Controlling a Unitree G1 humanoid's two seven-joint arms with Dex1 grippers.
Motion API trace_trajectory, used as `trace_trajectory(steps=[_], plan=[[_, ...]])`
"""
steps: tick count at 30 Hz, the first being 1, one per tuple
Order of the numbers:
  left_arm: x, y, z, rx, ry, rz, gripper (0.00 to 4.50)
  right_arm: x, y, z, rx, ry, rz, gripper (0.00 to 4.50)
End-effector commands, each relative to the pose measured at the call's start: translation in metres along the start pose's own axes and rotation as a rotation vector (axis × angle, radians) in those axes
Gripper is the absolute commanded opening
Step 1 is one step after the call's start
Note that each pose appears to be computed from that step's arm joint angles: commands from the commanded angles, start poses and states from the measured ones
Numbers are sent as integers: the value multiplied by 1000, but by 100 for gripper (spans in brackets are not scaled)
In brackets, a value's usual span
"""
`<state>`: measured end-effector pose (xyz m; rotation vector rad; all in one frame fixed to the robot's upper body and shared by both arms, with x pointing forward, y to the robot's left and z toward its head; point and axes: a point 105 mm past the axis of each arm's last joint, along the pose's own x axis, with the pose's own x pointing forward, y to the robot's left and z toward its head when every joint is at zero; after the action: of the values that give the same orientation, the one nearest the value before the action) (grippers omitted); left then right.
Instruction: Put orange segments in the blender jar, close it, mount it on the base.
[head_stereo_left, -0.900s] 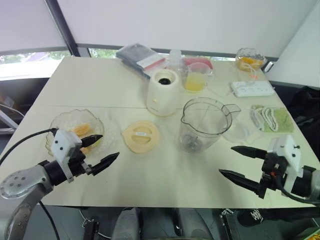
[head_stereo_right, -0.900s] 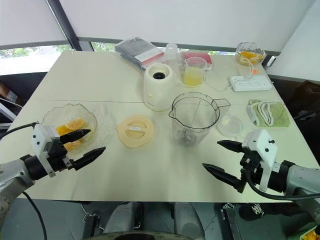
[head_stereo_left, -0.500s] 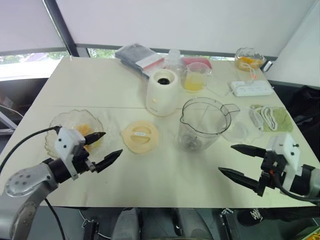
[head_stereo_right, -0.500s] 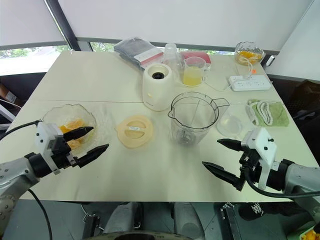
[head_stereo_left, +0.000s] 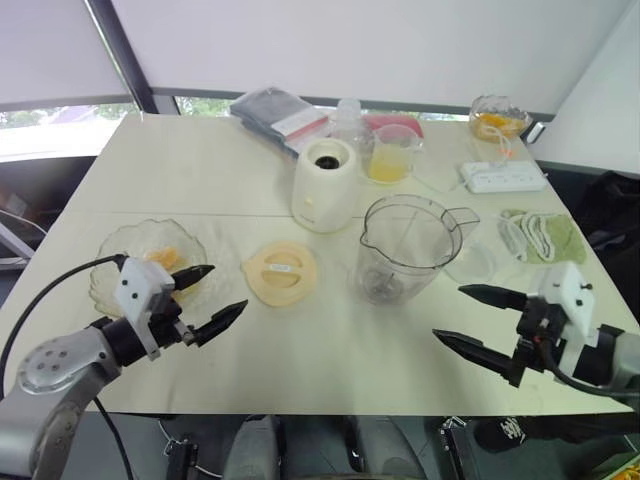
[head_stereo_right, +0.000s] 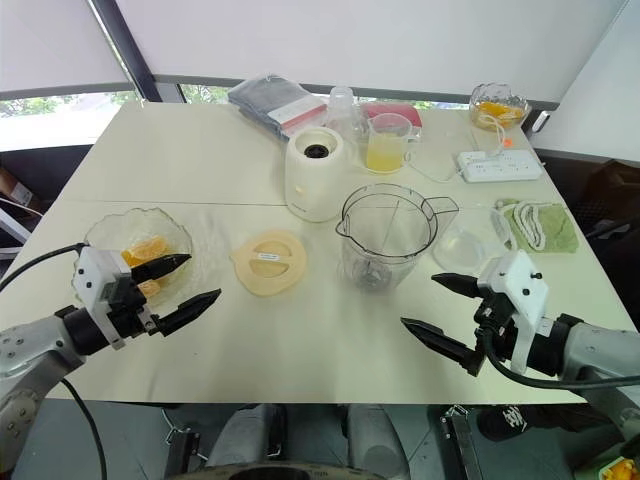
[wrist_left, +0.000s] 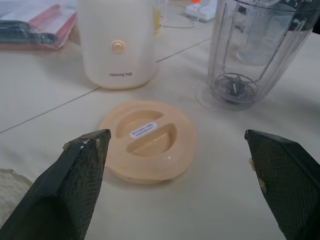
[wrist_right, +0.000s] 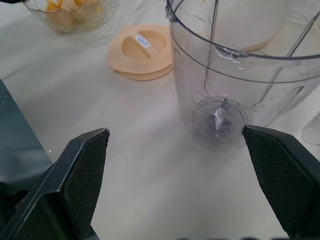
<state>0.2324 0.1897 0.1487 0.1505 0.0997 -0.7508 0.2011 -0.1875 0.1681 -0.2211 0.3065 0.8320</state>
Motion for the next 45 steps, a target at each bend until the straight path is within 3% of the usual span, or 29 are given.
trace_trajectory(steps=[1, 5, 9, 13, 18, 21, 28, 33, 45], plan=[[-1, -1, 5, 32, -25, -19, 450, 2, 4, 6, -23, -14, 12, 446], [3, 7, 5, 55, -22, -25, 450, 6, 3, 6, -21, -23, 6, 446], [11, 44, 32, 74, -24, -33, 450, 14, 9, 0, 7, -38, 1, 446], [12, 79, 51, 167, 99, -90, 450, 24, 16, -6, 36, -60, 0, 446], [13, 130, 69, 151, 211, 23, 450, 36, 21, -11, 55, -94, -18, 446], [13, 136, 70, 135, 303, 10, 450, 43, 25, -16, 61, -103, -26, 446], [-2, 150, 59, 99, 565, -14, 450, 56, 25, -18, 69, -132, -37, 446], [-12, 171, 29, 94, 805, 78, 450, 65, 25, -22, 47, -114, -11, 446], [-29, 191, -26, -9, 960, 301, 450, 73, 28, -28, 21, -76, 74, 446]])
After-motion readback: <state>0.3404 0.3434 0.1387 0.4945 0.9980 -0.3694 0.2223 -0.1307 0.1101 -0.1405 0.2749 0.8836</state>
